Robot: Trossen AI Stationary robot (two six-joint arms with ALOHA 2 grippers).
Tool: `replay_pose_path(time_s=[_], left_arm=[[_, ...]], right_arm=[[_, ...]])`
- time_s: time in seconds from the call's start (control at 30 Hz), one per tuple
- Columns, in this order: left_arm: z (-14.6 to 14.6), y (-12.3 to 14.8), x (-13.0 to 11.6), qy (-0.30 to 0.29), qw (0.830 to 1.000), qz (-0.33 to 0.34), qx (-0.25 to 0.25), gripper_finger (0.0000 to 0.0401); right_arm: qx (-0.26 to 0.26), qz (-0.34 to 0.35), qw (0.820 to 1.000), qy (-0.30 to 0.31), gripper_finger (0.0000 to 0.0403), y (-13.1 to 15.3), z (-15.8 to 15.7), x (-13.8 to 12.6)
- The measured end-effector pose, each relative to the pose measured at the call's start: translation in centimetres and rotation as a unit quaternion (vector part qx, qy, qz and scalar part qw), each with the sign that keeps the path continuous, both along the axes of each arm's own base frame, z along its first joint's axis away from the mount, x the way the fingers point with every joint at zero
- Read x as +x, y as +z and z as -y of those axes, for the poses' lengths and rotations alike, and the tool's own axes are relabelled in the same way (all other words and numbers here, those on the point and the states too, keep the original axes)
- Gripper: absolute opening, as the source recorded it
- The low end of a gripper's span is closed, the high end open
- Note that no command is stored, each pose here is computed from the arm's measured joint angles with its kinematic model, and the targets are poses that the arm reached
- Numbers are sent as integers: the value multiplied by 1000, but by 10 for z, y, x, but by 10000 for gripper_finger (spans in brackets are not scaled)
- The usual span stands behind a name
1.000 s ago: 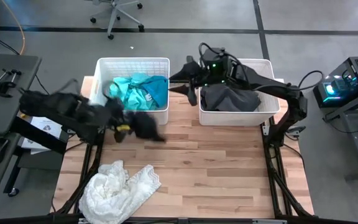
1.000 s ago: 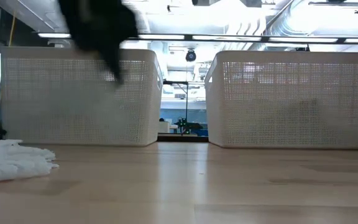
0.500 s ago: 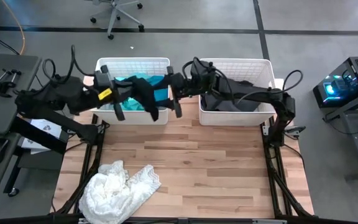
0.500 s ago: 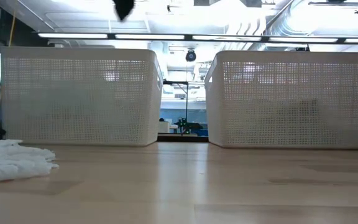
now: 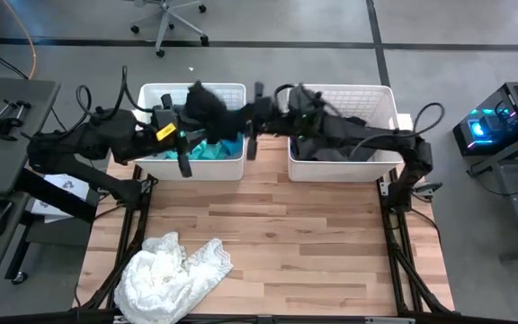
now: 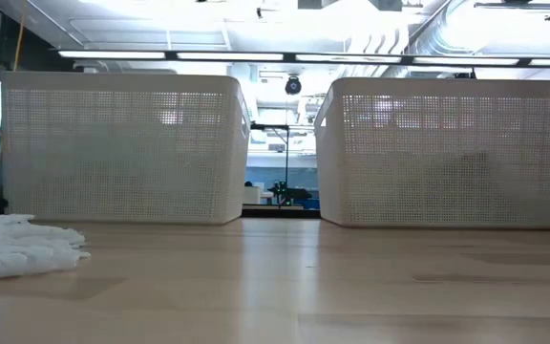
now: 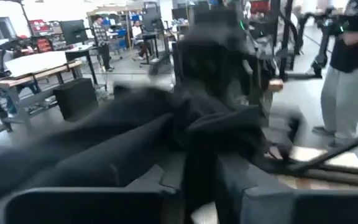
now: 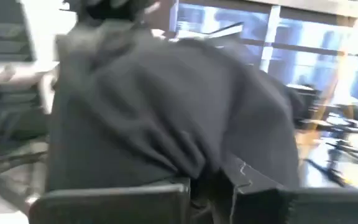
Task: Sort clothes
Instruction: Put the black underwear into the right white bin
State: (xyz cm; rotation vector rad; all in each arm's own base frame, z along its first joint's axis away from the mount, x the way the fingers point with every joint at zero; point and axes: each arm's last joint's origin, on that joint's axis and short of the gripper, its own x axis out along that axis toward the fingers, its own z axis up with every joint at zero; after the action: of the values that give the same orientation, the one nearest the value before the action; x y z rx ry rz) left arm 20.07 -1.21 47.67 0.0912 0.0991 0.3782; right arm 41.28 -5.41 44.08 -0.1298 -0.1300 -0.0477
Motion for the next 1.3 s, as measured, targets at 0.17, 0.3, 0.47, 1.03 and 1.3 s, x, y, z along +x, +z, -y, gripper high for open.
replay_pose_path(time_s=[0.17, 0.3, 0.47, 1.03, 1.3], left_arm=[[-2, 3, -13, 14, 1000, 0, 5, 120], [-6, 3, -26, 60, 998, -5, 2, 160], [-8, 1, -31, 81, 997, -17, 0, 176], [-8, -4, -19, 93, 994, -44, 27, 177], [-8, -6, -20, 95, 994, -45, 14, 177]], right_arm=[[-1, -34, 992, -123, 13, 25, 12, -39], [-19, -109, 969, -220, 8, 33, 24, -74], [-5, -252, 916, -313, 5, 28, 39, -128], [343, -584, 584, -448, 34, -170, 108, -217], [402, -603, 552, -413, 157, -193, 110, -235]])
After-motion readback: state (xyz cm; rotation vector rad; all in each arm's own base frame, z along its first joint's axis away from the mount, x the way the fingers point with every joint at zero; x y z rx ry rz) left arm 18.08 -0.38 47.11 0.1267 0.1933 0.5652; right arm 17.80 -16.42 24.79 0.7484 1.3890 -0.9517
